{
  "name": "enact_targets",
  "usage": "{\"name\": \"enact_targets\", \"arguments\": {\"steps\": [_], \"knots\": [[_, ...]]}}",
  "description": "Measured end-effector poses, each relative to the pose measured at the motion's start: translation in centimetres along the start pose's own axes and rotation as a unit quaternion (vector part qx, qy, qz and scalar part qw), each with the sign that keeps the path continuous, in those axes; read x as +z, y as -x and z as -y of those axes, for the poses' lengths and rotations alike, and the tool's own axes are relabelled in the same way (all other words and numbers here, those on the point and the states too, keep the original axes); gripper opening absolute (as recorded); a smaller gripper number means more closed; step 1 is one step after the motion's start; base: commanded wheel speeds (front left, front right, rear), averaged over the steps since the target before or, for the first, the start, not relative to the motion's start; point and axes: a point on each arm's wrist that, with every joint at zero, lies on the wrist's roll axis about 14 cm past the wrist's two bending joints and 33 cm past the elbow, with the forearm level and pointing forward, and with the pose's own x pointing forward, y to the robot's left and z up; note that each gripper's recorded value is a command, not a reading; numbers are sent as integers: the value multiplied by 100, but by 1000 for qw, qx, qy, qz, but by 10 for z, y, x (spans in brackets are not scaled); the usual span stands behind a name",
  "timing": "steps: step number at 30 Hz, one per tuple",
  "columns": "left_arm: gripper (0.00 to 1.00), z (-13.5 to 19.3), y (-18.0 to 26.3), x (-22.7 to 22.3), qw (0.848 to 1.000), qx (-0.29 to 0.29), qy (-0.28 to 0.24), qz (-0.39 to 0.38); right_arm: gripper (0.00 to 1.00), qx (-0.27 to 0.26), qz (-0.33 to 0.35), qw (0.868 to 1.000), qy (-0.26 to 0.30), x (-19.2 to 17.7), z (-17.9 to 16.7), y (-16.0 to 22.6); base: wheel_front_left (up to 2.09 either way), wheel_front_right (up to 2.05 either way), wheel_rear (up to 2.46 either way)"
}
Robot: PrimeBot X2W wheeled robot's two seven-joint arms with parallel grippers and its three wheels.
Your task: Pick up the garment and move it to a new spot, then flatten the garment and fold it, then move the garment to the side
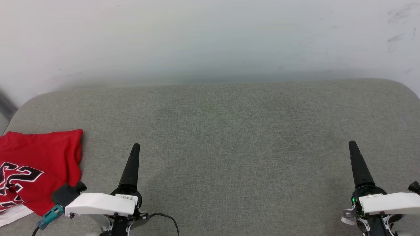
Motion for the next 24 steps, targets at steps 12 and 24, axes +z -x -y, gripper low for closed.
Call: {"name": "enact_targets", "arguments": {"steps": [12,24], "knots": [[100,10,2,3,990,-20,-138,8,100,19,4,991,129,0,-10,2,0,0,0],[100,13,4,-3,961,-36,-274,-1,100,38,-9,959,280,-4,-16,2,0,0,0]]}}
